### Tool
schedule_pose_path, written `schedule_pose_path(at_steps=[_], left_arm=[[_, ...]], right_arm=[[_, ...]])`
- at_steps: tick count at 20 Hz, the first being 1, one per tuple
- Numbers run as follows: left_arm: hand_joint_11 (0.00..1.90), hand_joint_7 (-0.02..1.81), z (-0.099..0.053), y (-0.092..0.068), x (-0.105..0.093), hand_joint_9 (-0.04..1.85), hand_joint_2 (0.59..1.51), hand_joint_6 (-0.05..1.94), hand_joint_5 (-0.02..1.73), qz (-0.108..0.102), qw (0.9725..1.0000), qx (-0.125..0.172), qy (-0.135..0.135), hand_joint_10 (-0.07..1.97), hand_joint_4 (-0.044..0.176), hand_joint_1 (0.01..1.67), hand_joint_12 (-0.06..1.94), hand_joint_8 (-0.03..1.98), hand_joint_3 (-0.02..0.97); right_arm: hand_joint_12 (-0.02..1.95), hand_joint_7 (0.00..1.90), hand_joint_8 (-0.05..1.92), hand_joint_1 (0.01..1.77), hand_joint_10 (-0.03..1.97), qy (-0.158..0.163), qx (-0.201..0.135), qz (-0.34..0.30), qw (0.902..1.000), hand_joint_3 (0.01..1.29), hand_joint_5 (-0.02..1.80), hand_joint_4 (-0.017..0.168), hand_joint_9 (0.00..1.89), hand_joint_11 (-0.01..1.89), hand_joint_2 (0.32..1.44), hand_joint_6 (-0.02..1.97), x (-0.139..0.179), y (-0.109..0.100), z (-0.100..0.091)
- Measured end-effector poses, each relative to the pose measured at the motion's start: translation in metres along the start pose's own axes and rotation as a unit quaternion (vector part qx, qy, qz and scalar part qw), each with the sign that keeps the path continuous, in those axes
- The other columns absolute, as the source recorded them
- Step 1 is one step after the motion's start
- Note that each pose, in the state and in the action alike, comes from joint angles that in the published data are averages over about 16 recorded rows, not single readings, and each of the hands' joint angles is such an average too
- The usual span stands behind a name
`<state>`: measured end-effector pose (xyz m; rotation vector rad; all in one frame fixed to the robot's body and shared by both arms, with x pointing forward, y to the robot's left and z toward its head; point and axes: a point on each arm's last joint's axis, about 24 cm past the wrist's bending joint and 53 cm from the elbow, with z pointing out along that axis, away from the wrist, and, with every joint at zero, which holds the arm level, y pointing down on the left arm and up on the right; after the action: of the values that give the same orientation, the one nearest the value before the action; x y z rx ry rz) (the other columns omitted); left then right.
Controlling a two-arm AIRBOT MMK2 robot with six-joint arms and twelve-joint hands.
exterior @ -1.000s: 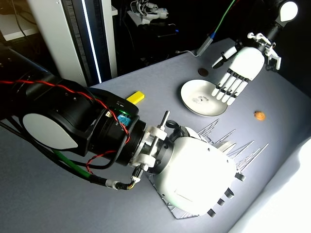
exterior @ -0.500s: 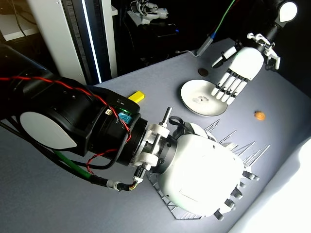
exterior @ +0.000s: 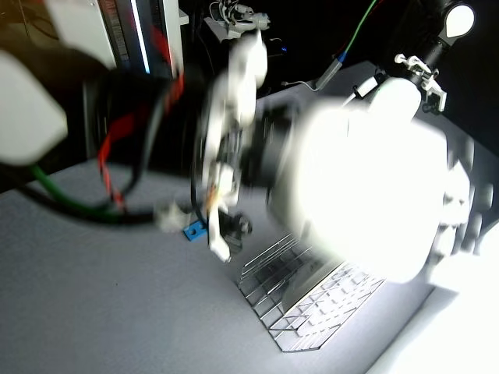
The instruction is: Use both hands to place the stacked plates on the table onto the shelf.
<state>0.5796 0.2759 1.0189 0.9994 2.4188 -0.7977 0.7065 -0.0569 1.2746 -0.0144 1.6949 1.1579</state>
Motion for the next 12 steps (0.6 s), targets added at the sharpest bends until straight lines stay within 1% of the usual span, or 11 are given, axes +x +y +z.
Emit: schedule_pose_path(at_steps=[3,7,9,12], left_arm=[[0.01,0.02,0.001,0.002,0.006,0.02,1.23,0.0,0.04,-0.011,0.9999,-0.003,0.007,0.0,-0.002,0.01,-0.03,0.0,0.021],[0.01,0.02,0.001,0.004,0.013,0.02,1.226,0.0,0.03,-0.023,0.9996,-0.006,0.015,-0.01,-0.003,0.01,-0.03,0.0,0.021],[0.01,0.02,0.002,0.005,0.017,0.02,1.226,0.0,0.03,-0.028,0.9994,-0.008,0.018,-0.01,-0.003,0.01,-0.03,0.0,0.021],[0.01,0.02,0.002,0.006,0.02,0.02,1.228,0.0,0.02,-0.032,0.9992,-0.009,0.022,-0.01,-0.004,0.01,-0.03,0.0,0.021]], right_arm=[[0.37,0.24,0.0,1.12,0.0,0.025,-0.018,-0.071,0.997,0.01,0.2,0.002,0.25,0.13,0.91,0.03,0.023,0.022,-0.007],[0.1,0.05,0.0,1.14,0.0,0.065,-0.034,-0.147,0.9864,0.01,0.04,0.004,0.05,0.03,0.86,0.03,0.065,0.038,-0.013],[0.02,0.02,0.0,1.14,0.0,0.085,-0.04,-0.173,0.9805,0.01,0.02,0.005,0.02,0.02,0.85,0.03,0.087,0.041,-0.014],[0.01,0.02,0.0,1.13,0.0,0.113,-0.05,-0.194,0.9732,0.01,0.02,0.006,0.02,0.03,0.84,0.03,0.121,0.044,-0.015]])
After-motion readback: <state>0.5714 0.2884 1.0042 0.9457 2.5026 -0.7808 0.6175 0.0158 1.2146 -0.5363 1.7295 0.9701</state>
